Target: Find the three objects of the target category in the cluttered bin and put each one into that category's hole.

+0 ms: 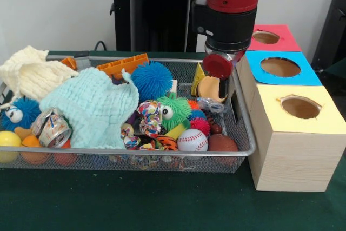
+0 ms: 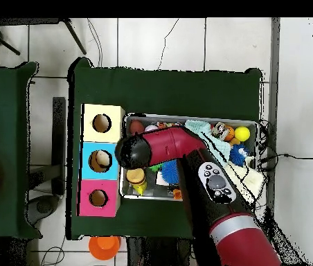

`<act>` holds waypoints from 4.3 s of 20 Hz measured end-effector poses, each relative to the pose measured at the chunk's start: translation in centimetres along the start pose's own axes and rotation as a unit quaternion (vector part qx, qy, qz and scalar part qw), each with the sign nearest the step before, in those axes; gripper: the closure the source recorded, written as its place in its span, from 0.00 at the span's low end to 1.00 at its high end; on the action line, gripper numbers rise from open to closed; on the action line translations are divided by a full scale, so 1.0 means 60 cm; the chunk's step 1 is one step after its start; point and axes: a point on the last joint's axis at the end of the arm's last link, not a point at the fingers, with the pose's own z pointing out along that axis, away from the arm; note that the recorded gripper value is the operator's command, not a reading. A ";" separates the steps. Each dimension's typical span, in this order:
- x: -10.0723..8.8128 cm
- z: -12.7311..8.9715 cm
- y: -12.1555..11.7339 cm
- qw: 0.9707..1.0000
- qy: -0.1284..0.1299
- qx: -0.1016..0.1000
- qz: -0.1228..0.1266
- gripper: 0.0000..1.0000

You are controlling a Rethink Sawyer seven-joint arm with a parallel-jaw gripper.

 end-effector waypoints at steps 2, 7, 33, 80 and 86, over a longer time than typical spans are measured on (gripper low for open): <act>0.007 0.000 -0.007 1.000 -0.003 0.005 0.003 1.00; 0.023 -0.001 -0.026 1.000 -0.012 0.019 0.011 1.00; 0.058 0.011 -0.055 0.998 -0.043 0.035 0.037 0.00; 0.024 0.129 0.015 0.998 -0.060 -0.020 0.026 0.00; 0.019 0.133 0.018 0.998 -0.054 -0.011 0.009 0.00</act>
